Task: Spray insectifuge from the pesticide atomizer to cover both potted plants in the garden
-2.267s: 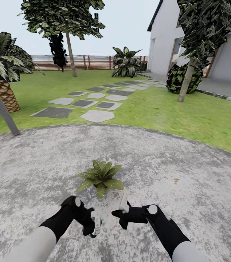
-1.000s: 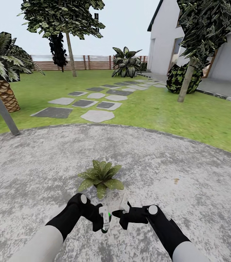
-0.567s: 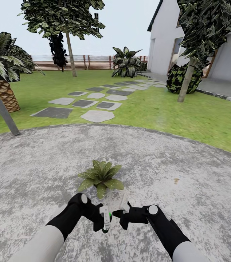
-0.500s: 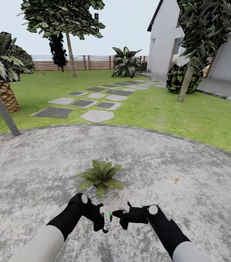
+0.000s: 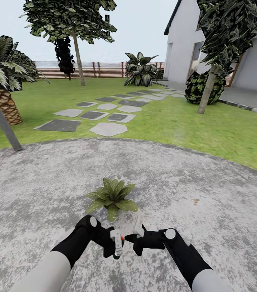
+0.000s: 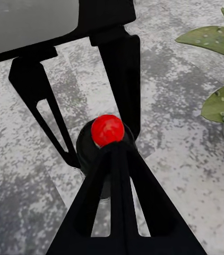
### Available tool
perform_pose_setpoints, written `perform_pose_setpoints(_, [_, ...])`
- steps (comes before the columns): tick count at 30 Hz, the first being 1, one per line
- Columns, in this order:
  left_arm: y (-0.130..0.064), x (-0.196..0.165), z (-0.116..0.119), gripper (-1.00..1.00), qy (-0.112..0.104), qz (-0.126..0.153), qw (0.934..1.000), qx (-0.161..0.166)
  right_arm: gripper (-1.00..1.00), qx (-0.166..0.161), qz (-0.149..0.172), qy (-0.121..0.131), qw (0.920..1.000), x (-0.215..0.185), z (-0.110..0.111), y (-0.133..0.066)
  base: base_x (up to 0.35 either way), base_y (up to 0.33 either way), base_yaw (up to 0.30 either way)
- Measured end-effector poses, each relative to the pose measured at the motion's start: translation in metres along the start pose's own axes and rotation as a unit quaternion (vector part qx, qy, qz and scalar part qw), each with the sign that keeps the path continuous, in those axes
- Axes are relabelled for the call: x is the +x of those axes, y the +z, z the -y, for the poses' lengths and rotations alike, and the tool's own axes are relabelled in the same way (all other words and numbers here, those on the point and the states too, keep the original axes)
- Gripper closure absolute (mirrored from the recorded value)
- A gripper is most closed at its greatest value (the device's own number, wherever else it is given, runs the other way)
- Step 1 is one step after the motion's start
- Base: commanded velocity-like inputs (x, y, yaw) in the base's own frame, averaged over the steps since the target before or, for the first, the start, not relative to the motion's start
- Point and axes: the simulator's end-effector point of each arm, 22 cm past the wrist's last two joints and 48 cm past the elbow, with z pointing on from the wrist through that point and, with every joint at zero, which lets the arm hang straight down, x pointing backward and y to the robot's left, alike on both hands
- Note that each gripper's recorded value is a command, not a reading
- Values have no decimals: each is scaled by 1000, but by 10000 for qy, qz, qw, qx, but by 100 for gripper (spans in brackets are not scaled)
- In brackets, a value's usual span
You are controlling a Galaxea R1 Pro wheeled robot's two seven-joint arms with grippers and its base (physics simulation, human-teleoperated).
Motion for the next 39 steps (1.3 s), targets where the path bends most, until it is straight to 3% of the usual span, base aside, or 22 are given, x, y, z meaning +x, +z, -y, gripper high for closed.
perform_pose_setpoints(6, [-11,41,-8,100,-103,-321,9994,-77,100,0,0,0,10000,0,0,0,0,0,0])
perform_pose_setpoints(12, [-42,130,-14,100,-362,-898,9951,-179,100,12,-40,-14,10000,4,2,-2,0,0,0])
perform_pose_setpoints(13, [-46,145,-13,100,-405,-984,9942,-179,-100,18,-53,-16,10000,5,2,-3,0,0,0])
perform_pose_setpoints(19, [-60,188,-8,100,-625,-1277,9897,-183,-100,57,-137,4,9999,15,7,-9,0,0,0])
perform_pose_setpoints(22, [-59,208,-4,100,-812,-1401,9866,-218,-100,58,-378,190,9991,45,7,-16,0,0,0])
perform_pose_setpoints(24, [-57,221,-12,100,-939,-1461,9835,-512,-100,169,-565,383,9975,68,8,-17,0,0,0])
perform_pose_setpoints(27, [-55,229,-32,100,-1277,-1290,9770,-1119,-100,716,-903,657,9912,110,24,-25,0,0,0])
perform_pose_setpoints(30, [-55,228,-43,100,-1803,-915,9679,-1490,-100,1316,-1272,893,9791,153,37,-36,0,0,0])
perform_pose_setpoints(33, [-60,235,-54,100,-2569,-401,9444,-2010,-100,1876,-1603,1063,9632,189,46,-49,0,0,0])
perform_pose_setpoints(34, [-64,246,-58,100,-2879,-266,9283,-2340,-100,2162,-1736,1107,9544,203,52,-57,0,0,0])
perform_pose_setpoints(36, [-73,264,-65,100,-3244,-158,9009,-2880,-100,2682,-1895,1183,9371,220,63,-71,0,0,0])
perform_pose_setpoints(37, [-83,278,-71,100,-3438,-70,8782,-3324,-100,3180,-1950,1276,9190,231,75,-85,0,0,0])
perform_pose_setpoints(38, [-90,286,-75,100,-3552,12,8610,-3641,-100,3535,-1932,1351,9052,238,82,-96,0,0,0])
perform_pose_setpoints(39, [-101,298,-78,100,-3671,122,8361,-4073,-100,3987,-1795,1495,8868,244,90,-110,0,0,0])
